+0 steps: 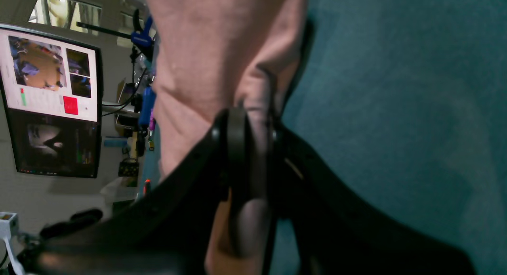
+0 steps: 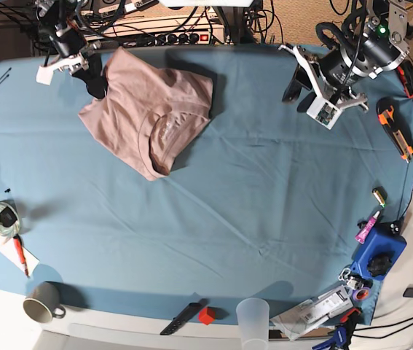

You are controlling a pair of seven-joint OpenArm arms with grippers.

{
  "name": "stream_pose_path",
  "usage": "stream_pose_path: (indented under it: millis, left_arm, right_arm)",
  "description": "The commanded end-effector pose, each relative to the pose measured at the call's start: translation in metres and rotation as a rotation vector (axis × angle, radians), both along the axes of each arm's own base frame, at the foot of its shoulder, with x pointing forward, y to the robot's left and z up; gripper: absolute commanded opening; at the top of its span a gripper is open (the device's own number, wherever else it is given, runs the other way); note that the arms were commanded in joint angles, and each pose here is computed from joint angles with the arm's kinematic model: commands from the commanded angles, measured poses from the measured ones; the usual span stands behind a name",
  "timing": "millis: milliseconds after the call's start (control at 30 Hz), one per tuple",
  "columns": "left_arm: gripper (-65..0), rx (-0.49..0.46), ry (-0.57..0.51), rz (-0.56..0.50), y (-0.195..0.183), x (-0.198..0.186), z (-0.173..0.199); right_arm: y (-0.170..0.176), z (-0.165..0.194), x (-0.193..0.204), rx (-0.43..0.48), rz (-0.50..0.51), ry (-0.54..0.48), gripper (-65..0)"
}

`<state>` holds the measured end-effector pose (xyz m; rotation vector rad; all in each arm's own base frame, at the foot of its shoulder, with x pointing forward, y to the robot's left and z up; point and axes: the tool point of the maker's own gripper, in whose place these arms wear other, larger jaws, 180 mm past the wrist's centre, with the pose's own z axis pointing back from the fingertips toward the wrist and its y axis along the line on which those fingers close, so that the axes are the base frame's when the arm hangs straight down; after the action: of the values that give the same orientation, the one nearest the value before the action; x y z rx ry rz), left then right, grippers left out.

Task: Fold the T-shirt properly
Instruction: 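Pull the bundle with the right gripper to square it on the table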

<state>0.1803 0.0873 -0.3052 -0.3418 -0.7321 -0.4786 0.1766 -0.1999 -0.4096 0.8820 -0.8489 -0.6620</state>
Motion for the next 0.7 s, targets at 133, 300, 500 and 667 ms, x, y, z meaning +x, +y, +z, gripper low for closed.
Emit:
stream_pose_path:
  millis: [133,300,500,667]
  left_arm:
    - [-47.6,-0.036,-0.048,-0.011,-0.005,0.006,0.013]
    - [-47.6,-0.046,-0.073,-0.027,-0.008,0.012,0.019]
    - [-47.6,-0.05,-0.087,-0.028,-0.009,0.016,0.022]
    - [-47.6,-0.053,-0.088,-0.029,-0.009,0.016,0.022]
  right_arm:
    - [0.01,-0.005,-0.015,-0.038,0.062,0.073,-65.0]
    - [0.002,0.001,-0.043,-0.108,0.074,0.116,-65.0]
    - [-0.008,-0.003,-0.073,-0.131,0.049,0.178,-65.0]
    - [-0.025,0.009,-0.073,-0.149,-0.01,0.143,-65.0]
